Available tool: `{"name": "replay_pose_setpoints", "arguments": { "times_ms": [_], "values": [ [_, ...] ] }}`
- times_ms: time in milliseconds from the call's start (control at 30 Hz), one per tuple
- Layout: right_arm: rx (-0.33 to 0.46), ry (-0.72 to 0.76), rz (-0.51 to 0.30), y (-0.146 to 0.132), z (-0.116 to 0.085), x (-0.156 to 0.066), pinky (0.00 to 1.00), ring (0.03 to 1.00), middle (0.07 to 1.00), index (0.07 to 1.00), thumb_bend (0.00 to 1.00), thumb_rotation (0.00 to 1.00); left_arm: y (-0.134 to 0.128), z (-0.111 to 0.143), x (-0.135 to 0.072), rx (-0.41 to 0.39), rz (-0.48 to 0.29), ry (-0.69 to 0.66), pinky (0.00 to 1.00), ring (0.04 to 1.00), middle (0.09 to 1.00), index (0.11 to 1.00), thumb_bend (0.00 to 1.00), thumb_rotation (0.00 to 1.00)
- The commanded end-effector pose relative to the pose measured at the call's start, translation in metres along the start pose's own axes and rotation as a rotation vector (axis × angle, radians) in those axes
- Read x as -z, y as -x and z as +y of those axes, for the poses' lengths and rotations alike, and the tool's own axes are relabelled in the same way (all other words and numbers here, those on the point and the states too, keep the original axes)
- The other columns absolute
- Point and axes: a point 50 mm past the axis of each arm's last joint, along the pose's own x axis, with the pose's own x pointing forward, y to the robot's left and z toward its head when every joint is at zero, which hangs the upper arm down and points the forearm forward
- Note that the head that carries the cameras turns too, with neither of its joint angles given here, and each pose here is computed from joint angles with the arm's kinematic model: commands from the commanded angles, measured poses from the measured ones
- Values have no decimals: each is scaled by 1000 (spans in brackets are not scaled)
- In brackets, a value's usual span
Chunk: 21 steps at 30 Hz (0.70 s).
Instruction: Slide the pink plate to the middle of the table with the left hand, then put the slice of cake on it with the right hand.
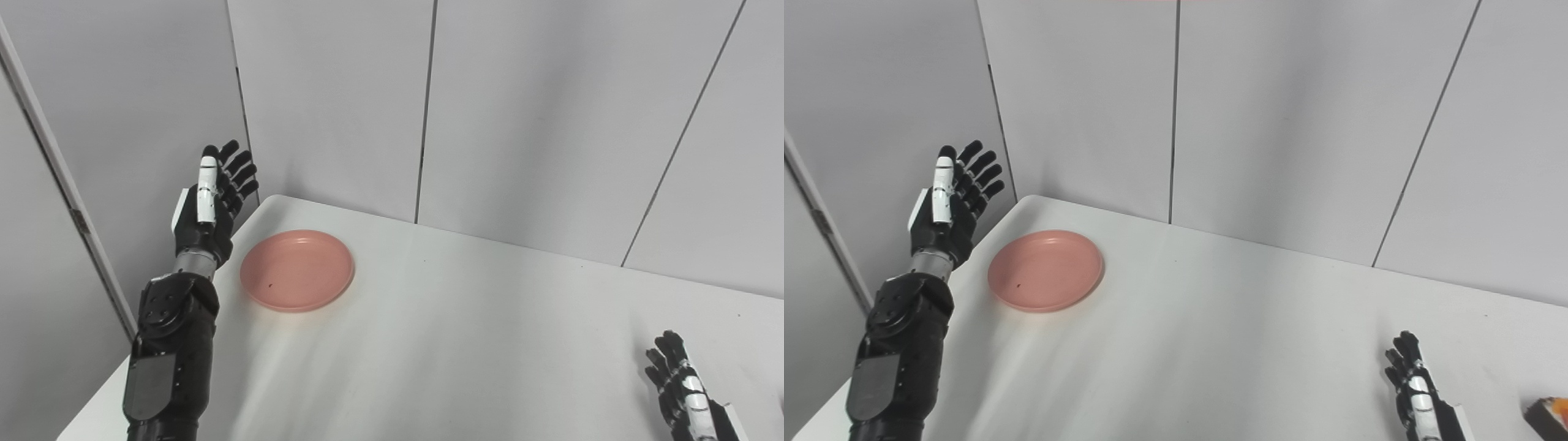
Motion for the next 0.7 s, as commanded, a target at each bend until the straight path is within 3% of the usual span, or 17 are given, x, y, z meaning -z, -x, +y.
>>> {"name": "replay_pose_setpoints", "arguments": {
  "times_ms": [0,300,667],
  "values": [
    [35,-25,149,34,-7,35,1000,983,1000,1000,438,1000,-15,3,-27,18,-114,-7,898,899,901,889,497,1000],
    [31,-23,149,35,-9,34,1000,987,1000,1000,437,1000,-17,31,-11,-71,-60,-17,902,897,895,886,494,1000],
    [32,-12,150,35,-12,34,1000,983,1000,1000,456,1000,-18,46,15,-102,2,-23,914,906,903,892,467,1000]
  ]
}}
